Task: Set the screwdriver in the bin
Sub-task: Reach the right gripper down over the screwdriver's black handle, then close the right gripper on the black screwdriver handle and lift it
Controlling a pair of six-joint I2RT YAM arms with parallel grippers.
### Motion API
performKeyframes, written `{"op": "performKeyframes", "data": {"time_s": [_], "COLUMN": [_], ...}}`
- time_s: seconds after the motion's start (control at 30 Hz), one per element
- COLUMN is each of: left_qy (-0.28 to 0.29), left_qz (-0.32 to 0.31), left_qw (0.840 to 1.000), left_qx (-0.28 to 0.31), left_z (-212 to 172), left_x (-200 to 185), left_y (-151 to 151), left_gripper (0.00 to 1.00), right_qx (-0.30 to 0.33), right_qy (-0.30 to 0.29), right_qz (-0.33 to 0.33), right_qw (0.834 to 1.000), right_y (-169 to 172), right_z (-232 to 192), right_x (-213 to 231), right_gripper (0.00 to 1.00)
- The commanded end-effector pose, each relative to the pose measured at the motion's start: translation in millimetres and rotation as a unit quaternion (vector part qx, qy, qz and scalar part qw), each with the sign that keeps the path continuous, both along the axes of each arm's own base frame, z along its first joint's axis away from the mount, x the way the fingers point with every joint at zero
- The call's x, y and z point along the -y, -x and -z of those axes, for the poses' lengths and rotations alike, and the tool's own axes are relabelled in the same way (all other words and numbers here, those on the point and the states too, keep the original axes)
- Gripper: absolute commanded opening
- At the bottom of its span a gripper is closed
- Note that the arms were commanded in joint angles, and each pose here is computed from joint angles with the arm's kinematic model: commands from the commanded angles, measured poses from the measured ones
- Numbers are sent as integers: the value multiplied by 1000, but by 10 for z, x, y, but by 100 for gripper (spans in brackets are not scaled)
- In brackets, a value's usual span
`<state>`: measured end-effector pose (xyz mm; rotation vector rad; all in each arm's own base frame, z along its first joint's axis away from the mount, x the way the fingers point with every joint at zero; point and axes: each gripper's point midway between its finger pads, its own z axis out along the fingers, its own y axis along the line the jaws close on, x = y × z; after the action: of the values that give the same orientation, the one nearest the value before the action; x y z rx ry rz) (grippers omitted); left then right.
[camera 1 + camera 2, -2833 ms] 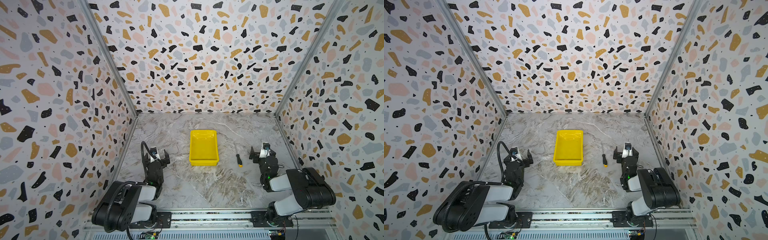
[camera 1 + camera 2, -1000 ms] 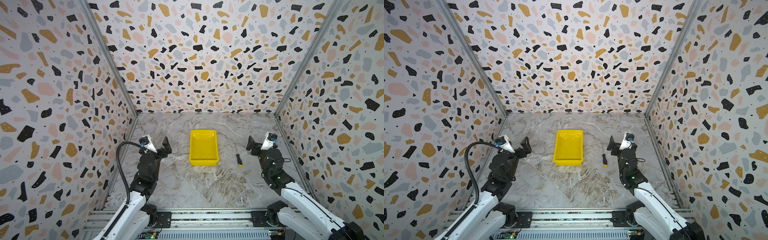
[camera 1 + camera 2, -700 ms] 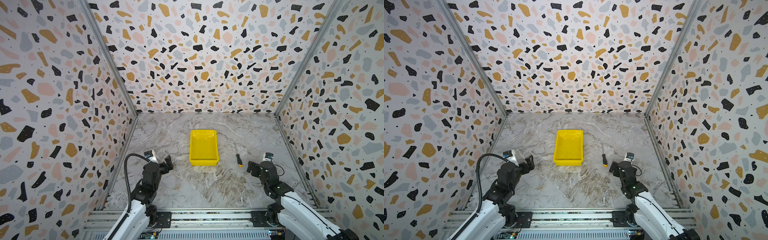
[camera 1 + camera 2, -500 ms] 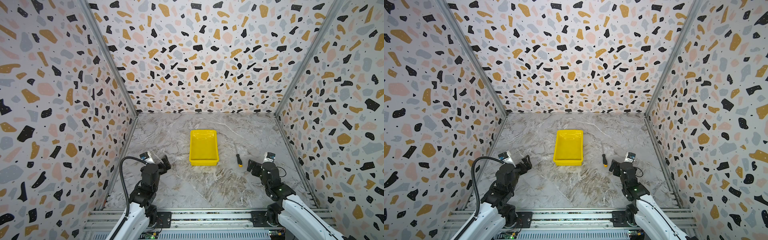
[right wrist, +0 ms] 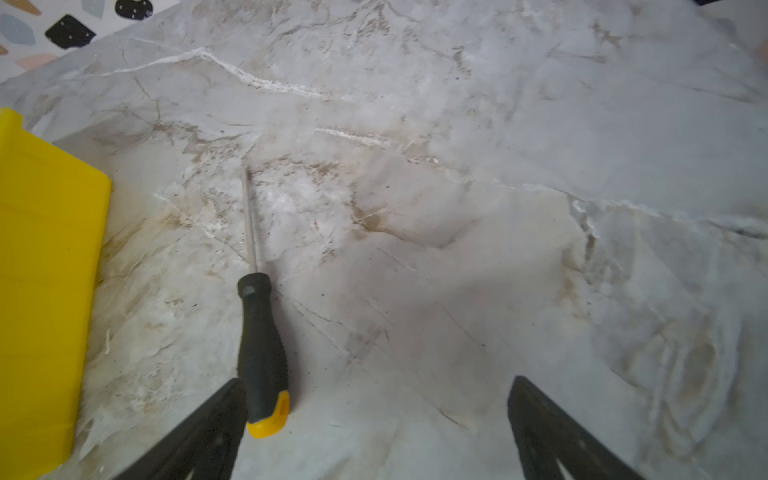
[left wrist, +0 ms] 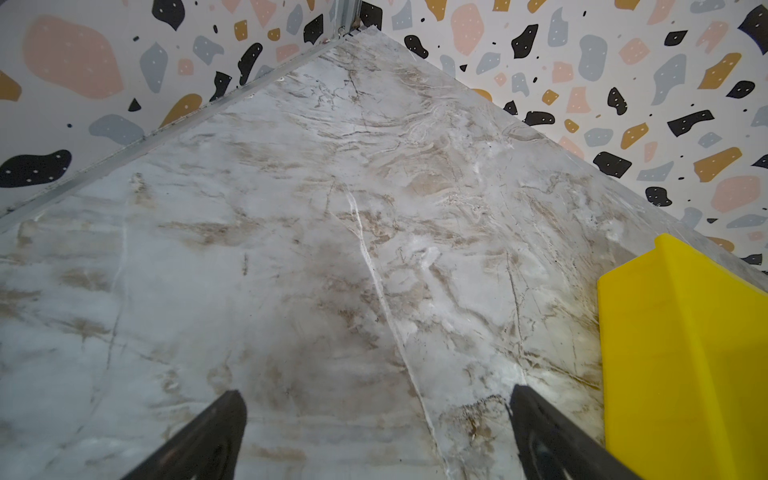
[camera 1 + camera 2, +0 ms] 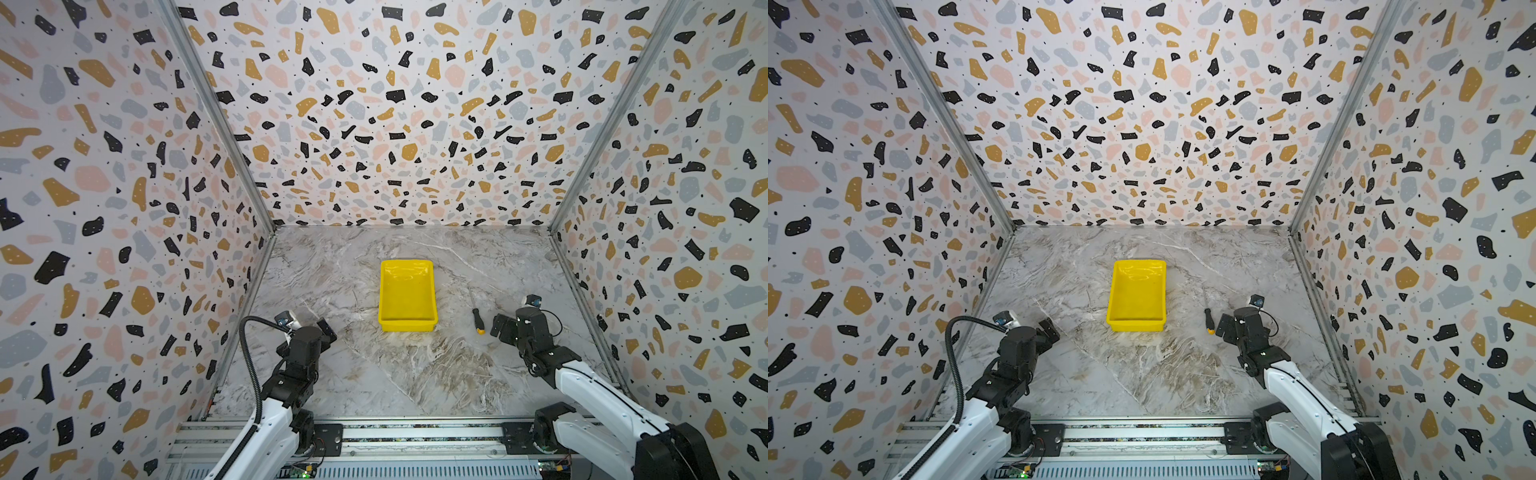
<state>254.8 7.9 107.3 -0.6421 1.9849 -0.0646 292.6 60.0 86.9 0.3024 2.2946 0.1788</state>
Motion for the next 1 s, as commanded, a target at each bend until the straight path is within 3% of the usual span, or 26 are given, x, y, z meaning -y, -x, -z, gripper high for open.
{"op": "performKeyframes", "data": {"time_s": [0.0, 0.17, 0.37, 0.73, 0.97], "left_qy": [9, 9, 9, 10, 11], "left_qz": [-8, -2, 2, 3, 4], "left_qw": [1000, 1000, 1000, 1000, 1000], "left_qx": [23, 26, 25, 25, 25], "left_z": [-81, -84, -81, -78, -77], "left_x": [-17, 1, 15, 21, 22], "left_y": [-16, -22, -31, -35, -35], "left_gripper": [100, 100, 100, 100, 100], "right_qx": [-58, -162, -193, -199, -203], "right_qy": [-12, 42, 93, 104, 107], "right_qz": [-77, -124, -136, -127, -126], "right_qw": [995, 978, 967, 966, 965], "right_y": [-96, -133, -157, -192, -188], "right_z": [16, 274, 390, 452, 488], "right_x": [-331, -569, -698, -676, -670], "right_gripper": [97, 72, 57, 55, 48]}}
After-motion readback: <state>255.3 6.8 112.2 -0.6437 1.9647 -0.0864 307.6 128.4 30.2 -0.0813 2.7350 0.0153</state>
